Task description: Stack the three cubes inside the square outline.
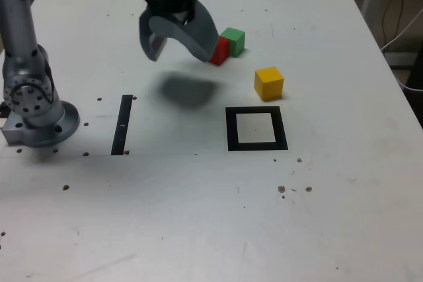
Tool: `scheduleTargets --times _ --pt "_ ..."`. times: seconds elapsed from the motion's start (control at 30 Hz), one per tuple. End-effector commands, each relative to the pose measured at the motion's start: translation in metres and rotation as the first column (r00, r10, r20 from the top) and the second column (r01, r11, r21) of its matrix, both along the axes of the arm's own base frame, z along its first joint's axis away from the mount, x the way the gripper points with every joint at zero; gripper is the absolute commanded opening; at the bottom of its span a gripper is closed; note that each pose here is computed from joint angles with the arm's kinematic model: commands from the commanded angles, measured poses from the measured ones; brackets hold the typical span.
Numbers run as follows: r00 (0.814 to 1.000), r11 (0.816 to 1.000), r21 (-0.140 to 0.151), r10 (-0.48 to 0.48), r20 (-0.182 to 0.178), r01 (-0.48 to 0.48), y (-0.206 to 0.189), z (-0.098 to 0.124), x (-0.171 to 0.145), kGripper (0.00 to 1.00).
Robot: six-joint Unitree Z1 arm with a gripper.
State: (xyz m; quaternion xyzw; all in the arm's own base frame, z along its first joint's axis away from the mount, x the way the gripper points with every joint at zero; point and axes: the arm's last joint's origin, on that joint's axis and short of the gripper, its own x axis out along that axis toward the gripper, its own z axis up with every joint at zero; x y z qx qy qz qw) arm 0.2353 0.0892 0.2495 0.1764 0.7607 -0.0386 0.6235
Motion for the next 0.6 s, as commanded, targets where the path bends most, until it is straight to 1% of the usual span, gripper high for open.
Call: scheduleTargets --times 0.0,0.1,0.27,0.33,0.57 --pt "1.0 1.0 -0.001 -0.006 0.002 0.006 0.008 -0.003 0.004 0.99" --pt "1.0 1.0 -0.01 -0.015 -0.004 0.015 0.018 -0.008 0.01 1.0" --pt "0.999 0.999 -0.04 -0.027 -0.018 0.026 0.03 -0.017 0.02 0.99" --pt "1.0 0.999 -0.046 -0.024 -0.019 0.024 0.033 -0.019 0.021 0.99" --pt "0.999 0.998 -0.041 -0.04 -0.003 0.039 0.039 -0.023 0.03 0.96"
